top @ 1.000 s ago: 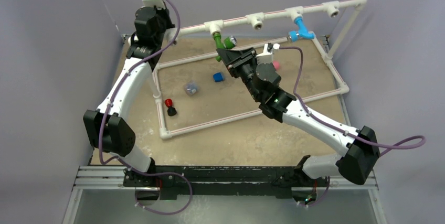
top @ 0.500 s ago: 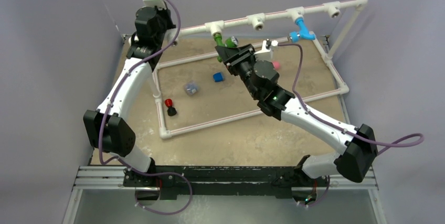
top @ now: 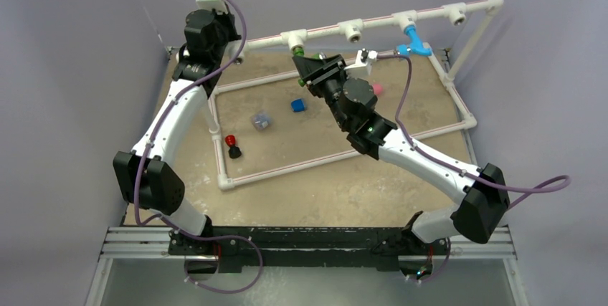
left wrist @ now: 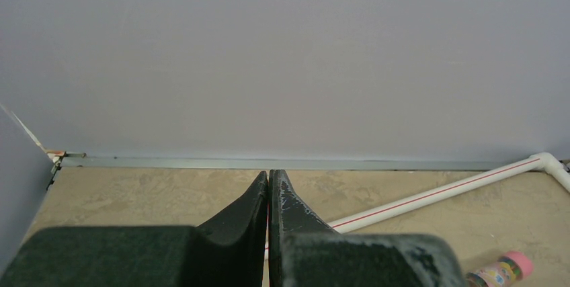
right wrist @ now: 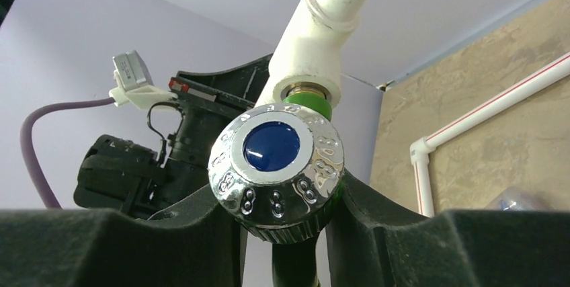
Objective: Install the water faucets
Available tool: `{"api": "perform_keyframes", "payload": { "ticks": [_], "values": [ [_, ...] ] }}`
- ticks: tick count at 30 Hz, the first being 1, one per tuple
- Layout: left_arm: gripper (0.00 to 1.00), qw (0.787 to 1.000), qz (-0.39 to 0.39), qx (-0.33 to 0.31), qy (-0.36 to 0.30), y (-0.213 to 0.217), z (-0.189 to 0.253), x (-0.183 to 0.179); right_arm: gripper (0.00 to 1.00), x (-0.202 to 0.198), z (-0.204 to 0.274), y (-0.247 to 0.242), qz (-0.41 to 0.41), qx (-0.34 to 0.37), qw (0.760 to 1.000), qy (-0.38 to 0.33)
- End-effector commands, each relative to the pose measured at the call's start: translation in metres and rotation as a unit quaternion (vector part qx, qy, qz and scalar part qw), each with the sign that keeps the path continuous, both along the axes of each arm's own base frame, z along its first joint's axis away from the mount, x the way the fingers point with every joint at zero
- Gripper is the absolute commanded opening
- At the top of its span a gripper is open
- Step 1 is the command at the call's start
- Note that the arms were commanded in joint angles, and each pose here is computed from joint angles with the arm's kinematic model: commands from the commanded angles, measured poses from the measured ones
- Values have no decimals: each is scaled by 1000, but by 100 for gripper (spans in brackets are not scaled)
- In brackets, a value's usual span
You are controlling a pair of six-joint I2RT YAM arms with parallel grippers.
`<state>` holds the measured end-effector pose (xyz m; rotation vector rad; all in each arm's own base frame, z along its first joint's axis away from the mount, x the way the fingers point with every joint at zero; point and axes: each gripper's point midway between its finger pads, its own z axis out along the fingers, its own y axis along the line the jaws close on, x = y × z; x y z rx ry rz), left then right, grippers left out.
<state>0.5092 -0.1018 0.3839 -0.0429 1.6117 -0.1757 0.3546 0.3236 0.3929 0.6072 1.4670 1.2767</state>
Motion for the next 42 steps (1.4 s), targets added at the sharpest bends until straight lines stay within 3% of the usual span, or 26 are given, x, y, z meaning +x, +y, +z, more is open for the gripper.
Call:
{"api": "perform_keyframes", "payload": {
  "ticks": [1, 12, 19, 24, 28, 31, 36, 39, 42],
  "values": [
    [0, 980, -59, 37, 185, -33, -126, -15, 2, -3, 47, -16, -15, 94, 995, -37],
    [0, 981, -61, 36, 183, -34, -124, -15, 0, -11, 20, 12, 84, 266, 957, 75],
    [0, 981, -62, 35, 180, -34, -121, -18, 0, -7, 9, 15, 103, 318, 934, 123],
    [0, 981, -64, 33, 180, -34, -120, -19, 0, -9, 11, 17, 112, 324, 931, 126],
    [0, 980, -64, 32, 183, -34, -123, -20, 18, -11, 18, 16, 116, 318, 935, 108],
    [0, 980, -64, 32, 184, -34, -123, -21, 39, -13, 22, 16, 121, 316, 936, 94],
    [0, 980, -64, 33, 184, -34, -124, -21, 64, -18, 27, 16, 132, 308, 940, 72],
    [0, 980, -64, 33, 185, -34, -124, -20, 73, -19, 28, 15, 132, 301, 942, 64],
    [0, 980, -65, 33, 185, -35, -125, -19, 76, -20, 27, 16, 132, 293, 945, 61]
  ]
}}
